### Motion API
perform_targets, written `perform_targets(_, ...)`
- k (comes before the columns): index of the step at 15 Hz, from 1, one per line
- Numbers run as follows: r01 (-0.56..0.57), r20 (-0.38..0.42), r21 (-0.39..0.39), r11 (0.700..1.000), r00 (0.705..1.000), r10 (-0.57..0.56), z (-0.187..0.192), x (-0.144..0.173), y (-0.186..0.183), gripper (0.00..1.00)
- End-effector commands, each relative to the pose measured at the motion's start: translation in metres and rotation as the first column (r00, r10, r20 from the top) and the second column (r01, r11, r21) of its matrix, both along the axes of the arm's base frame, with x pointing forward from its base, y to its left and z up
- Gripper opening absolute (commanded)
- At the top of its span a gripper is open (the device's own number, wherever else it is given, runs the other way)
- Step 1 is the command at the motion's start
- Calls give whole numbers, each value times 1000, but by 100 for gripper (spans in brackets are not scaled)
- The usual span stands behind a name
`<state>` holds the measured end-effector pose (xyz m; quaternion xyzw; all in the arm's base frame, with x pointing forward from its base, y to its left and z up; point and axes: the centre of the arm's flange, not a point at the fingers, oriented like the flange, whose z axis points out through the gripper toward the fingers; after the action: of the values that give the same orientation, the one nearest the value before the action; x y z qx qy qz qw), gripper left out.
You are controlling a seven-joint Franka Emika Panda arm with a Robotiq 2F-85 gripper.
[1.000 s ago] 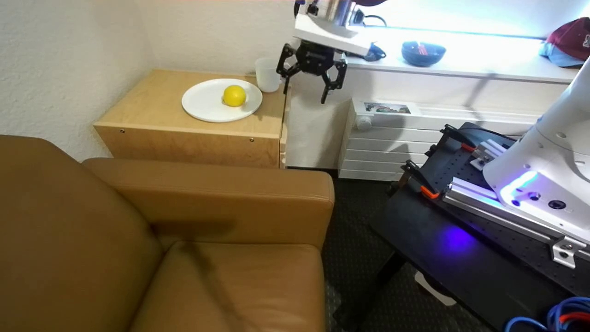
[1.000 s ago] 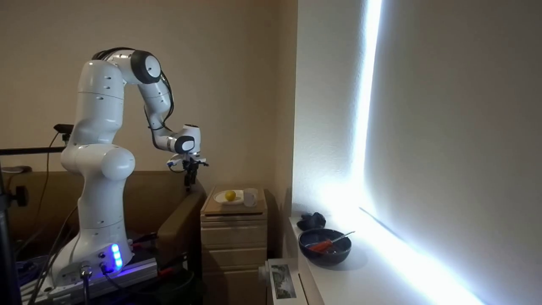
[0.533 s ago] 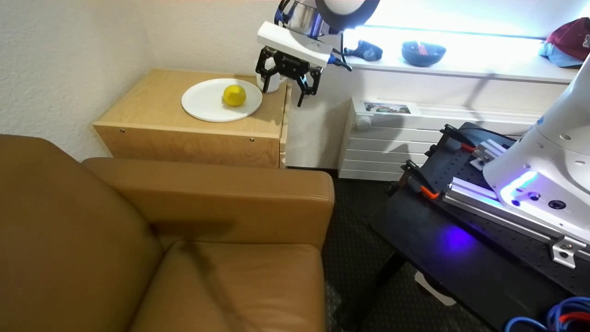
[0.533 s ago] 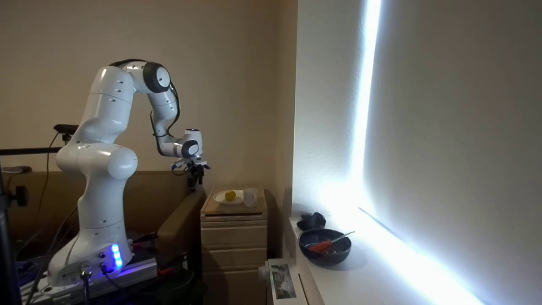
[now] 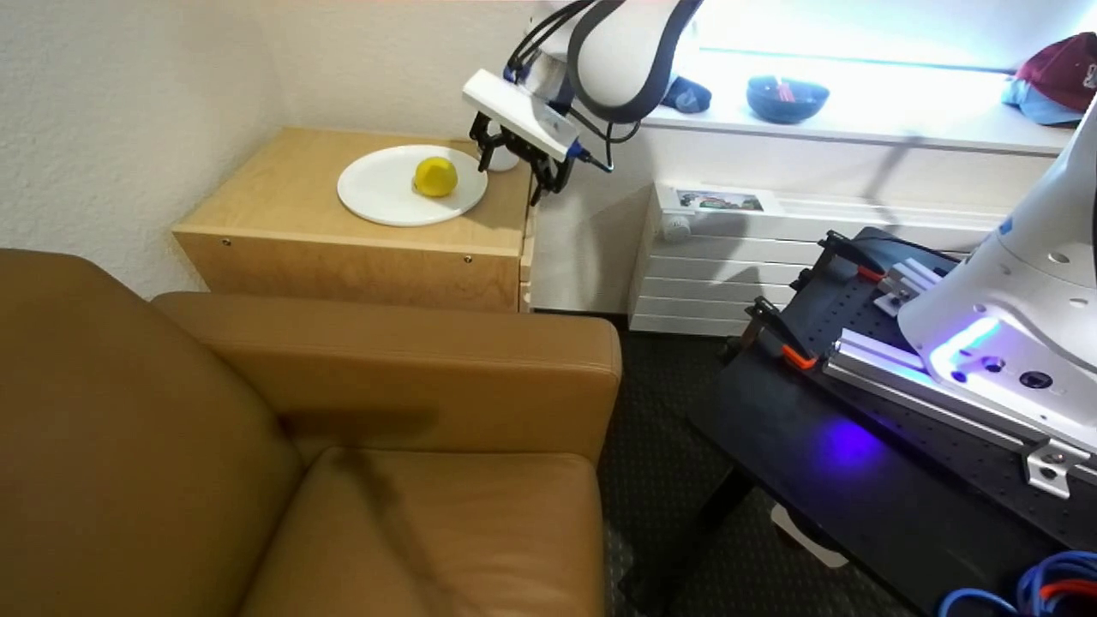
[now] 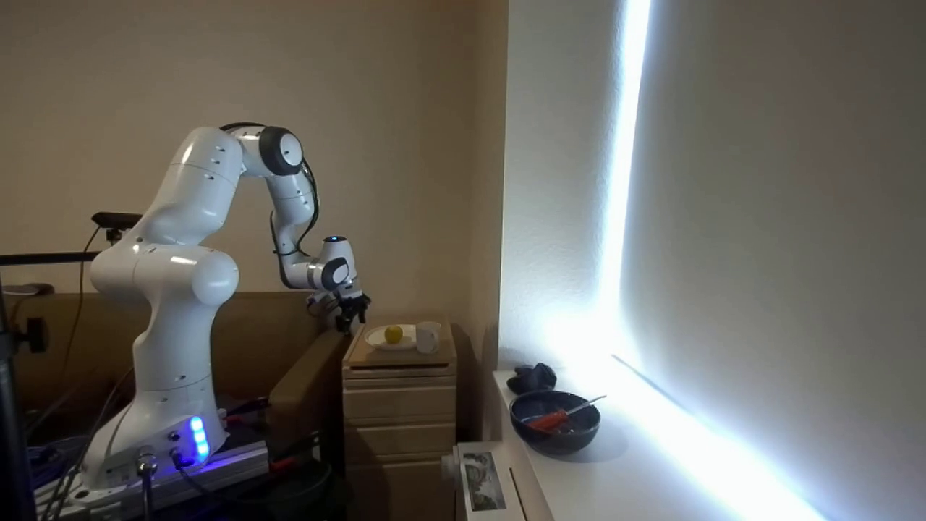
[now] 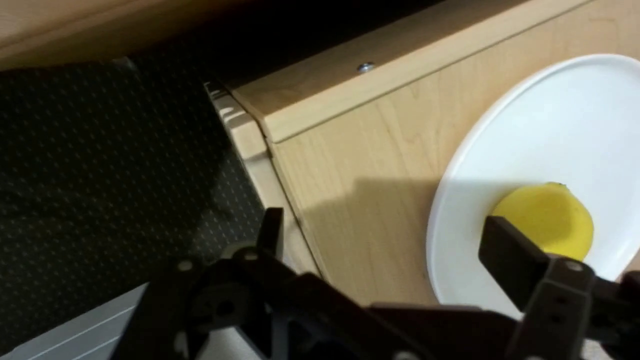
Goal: Slide the plate closer to the edge of the night stand
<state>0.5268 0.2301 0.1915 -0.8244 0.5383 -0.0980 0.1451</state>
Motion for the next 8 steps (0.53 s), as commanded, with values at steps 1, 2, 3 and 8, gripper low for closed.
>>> perform_targets(1, 63, 52, 27, 998, 997, -65, -30, 33, 22, 100)
perform_targets(2, 71, 44, 15, 997, 996, -71, -35, 40, 28, 100)
perform_targets(3, 76, 34, 12, 997, 996, -77, -39, 45, 33, 100)
perform_targets(8, 60, 0, 19, 998, 998, -60, -35, 41, 39, 100)
